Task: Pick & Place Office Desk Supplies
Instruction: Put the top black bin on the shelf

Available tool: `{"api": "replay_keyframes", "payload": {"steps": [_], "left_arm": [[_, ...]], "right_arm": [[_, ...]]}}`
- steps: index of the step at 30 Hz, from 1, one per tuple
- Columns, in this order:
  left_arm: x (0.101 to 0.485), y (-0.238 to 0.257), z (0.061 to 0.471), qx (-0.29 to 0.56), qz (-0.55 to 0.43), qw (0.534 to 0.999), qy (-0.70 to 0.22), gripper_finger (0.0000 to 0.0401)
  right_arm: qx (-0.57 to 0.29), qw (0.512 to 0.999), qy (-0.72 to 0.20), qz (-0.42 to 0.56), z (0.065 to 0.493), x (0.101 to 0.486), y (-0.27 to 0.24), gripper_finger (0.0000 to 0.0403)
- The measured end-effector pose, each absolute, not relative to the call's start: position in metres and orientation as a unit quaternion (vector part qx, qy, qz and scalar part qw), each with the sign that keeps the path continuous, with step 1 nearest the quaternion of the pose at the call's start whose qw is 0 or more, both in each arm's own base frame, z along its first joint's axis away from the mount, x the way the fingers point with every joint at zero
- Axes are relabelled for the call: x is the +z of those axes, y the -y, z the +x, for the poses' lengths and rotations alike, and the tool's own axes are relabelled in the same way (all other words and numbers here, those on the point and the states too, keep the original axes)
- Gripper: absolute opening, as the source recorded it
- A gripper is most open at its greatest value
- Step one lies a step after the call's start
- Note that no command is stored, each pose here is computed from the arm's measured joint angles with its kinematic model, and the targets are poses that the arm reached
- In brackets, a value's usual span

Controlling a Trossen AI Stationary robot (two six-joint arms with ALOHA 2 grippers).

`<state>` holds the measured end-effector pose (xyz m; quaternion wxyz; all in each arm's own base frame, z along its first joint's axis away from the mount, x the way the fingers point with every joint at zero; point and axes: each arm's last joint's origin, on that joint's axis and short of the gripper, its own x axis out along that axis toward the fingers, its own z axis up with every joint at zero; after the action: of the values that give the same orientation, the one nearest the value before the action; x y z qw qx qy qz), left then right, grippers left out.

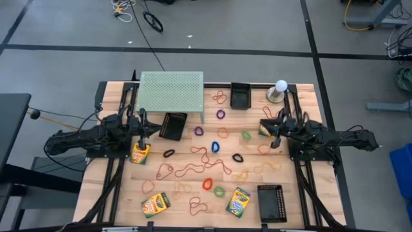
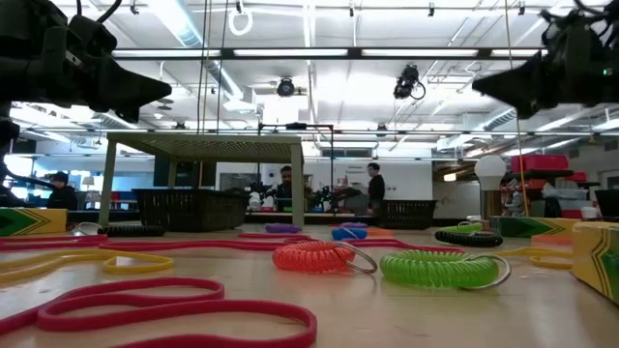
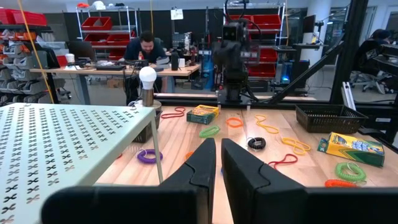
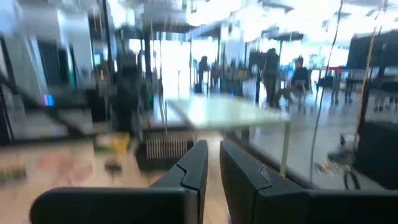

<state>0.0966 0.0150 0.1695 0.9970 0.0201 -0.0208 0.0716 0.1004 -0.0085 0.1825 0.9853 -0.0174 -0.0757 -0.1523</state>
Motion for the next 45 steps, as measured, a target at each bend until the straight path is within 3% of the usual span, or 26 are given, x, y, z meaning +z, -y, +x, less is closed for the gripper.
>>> {"api": "replay_keyframes", "payload": {"steps": [10,16,29,35,41,45], "left_arm": [[0.169,-0.015,0.097,0.071,0.020,0.997,0.021,0.0036],[0.169,-0.015,0.097,0.072,0.020,0.997,0.021,0.0036],[0.169,-0.015,0.097,0.071,0.020,0.997,0.021,0.0036],[0.169,-0.015,0.097,0.071,0.020,0.997,0.021,0.0036],[0.169,-0.015,0.097,0.071,0.020,0.997,0.021,0.0036],[0.169,-0.015,0.097,0.072,0.020,0.997,0.021,0.0036]], "right_arm": [[-0.172,0.974,0.142,0.046,0.101,0.194,0.013,0.0052],[-0.247,0.964,0.084,0.049,0.112,0.189,0.021,0.0008],[-0.271,0.960,-0.024,0.067,0.162,0.210,0.025,0.0011],[-0.299,0.937,-0.144,0.107,0.183,0.219,0.028,0.0006],[-0.254,0.922,-0.264,0.125,0.203,0.231,0.035,0.0005],[-0.270,0.898,-0.327,0.120,0.215,0.229,0.049,0.0018]]}}
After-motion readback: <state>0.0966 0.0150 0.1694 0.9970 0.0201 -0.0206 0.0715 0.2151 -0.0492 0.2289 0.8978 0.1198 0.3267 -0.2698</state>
